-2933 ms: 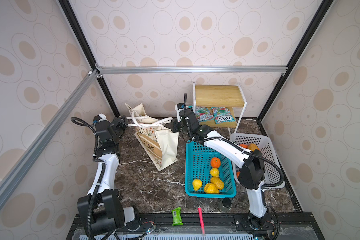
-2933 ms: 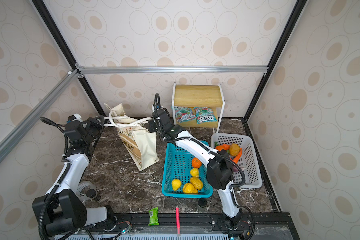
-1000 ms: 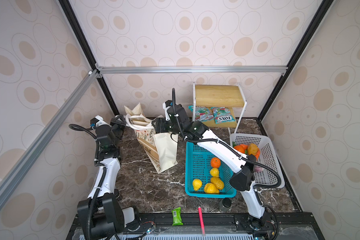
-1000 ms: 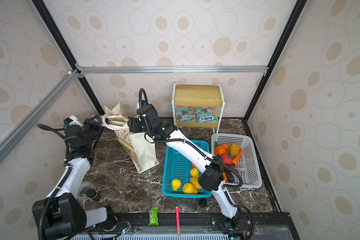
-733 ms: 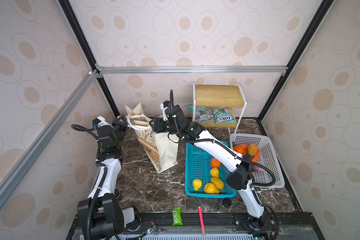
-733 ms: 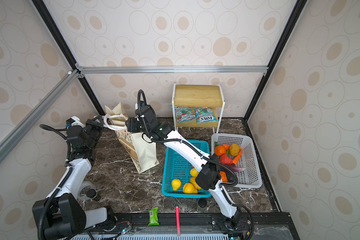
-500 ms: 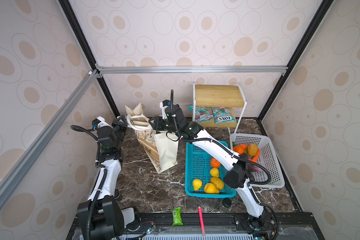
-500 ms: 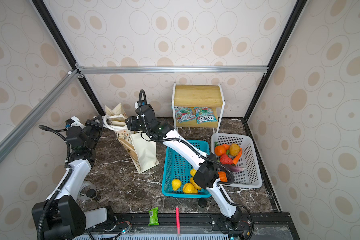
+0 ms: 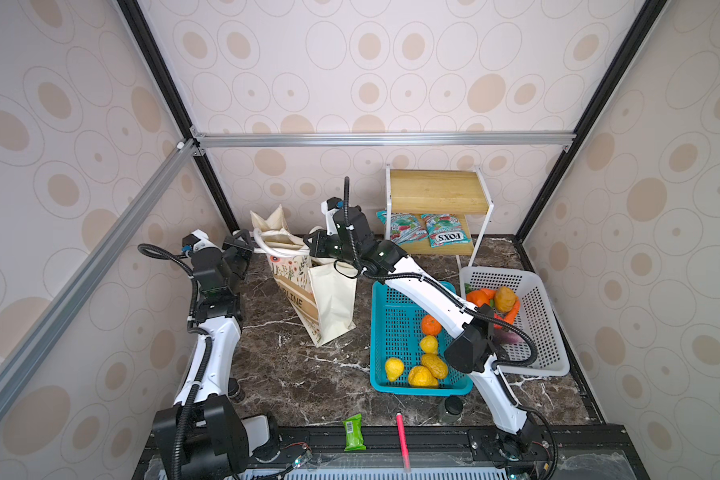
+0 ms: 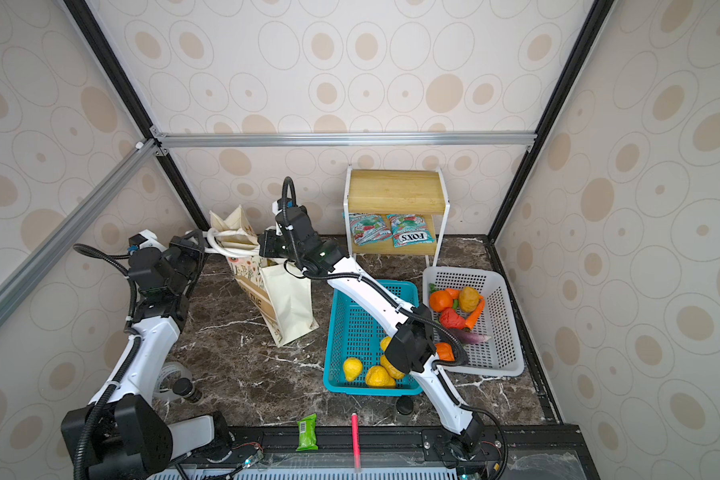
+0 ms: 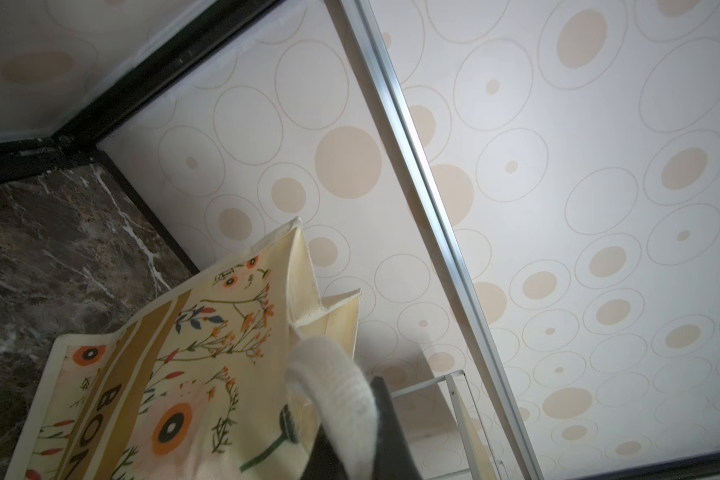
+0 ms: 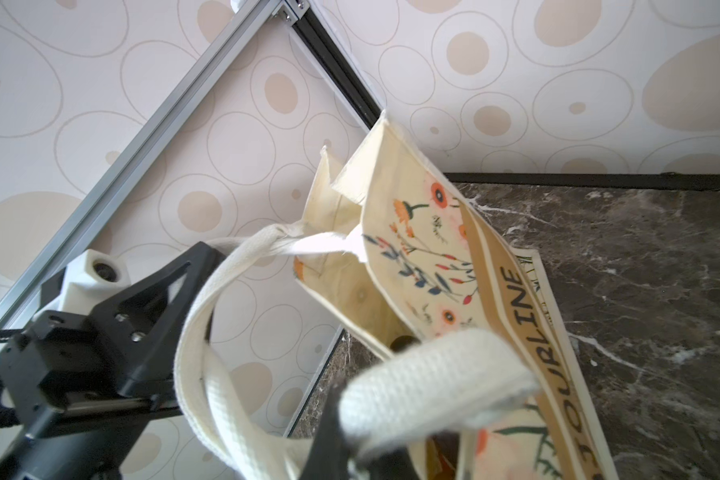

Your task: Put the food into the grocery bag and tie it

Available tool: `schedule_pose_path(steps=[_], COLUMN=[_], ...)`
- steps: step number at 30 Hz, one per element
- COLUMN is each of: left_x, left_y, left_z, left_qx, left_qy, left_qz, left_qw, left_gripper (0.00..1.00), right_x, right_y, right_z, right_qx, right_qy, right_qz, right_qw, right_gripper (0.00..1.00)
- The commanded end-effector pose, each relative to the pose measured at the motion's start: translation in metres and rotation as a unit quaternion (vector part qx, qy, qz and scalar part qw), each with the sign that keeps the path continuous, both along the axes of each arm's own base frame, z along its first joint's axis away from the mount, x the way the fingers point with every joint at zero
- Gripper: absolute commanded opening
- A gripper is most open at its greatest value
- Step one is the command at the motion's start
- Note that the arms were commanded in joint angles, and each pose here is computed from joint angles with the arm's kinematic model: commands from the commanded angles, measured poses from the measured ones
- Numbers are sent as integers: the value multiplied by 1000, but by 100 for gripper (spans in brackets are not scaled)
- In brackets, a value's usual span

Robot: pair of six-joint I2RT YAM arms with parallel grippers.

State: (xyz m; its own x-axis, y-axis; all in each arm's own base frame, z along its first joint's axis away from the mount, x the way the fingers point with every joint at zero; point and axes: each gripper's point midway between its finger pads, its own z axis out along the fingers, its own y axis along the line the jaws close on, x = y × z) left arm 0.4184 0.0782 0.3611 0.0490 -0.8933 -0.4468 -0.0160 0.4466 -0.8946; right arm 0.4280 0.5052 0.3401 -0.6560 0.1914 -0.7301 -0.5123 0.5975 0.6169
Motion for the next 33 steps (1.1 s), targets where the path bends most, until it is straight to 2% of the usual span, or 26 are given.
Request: schedule_pose_path(steps=[1, 6, 13, 16, 19, 21, 22, 23, 25, 28, 30, 31, 32, 33], left_x=[-8, -21, -28, -20, -13, -9, -8, -7, -5, -7, -10, -12, -13, -14], left_y=[31, 58, 74, 68, 53, 41, 36, 32, 25, 23, 24, 24, 23, 23], left_z=[44, 48, 36, 23, 14, 13, 13, 14, 14, 16, 20, 23, 25, 28], left_qx=[24, -2, -35, -43, -36, -29, -29, -30, -33, -31, -23, -15, -3, 11], left_qy=[-38, -53, -59, -58, -50, -47, -47, -51, -57, -61, -63, -61, -55, -49], left_qz=[54, 87, 105, 83, 63, 49, 44, 39, 24, 19, 26, 28, 28, 28], left_qw=[998, 995, 992, 994, 996, 997, 997, 998, 998, 998, 997, 998, 998, 998], left_gripper=[0, 0, 0, 0, 0, 0, 3, 8, 25, 30, 38, 47, 59, 81], right_x=[34, 62, 78, 76, 65, 55, 50, 44, 36, 23, 15, 11, 5, -1], right_y=[-56, -100, -135, -130, -112, -99, -93, -87, -81, -76, -75, -77, -78, -78], right_z=[35, 26, 14, 9, 17, 25, 30, 35, 41, 46, 47, 48, 51, 52], right_qx=[3, -22, -122, -123, -111, -114, -116, -117, -112, -106, -106, -106, -103, -101], right_qy=[-23, -17, -62, -67, -86, -109, -121, -131, -136, -138, -139, -136, -136, -136], right_qz=[-52, -104, -169, -157, -114, -86, -74, -60, -35, -9, 2, 4, 12, 22], right_qw=[998, 994, 976, 978, 983, 984, 983, 983, 984, 985, 985, 985, 985, 985], right_gripper=[0, 0, 0, 0, 0, 4, 7, 14, 30, 50, 55, 56, 59, 60])
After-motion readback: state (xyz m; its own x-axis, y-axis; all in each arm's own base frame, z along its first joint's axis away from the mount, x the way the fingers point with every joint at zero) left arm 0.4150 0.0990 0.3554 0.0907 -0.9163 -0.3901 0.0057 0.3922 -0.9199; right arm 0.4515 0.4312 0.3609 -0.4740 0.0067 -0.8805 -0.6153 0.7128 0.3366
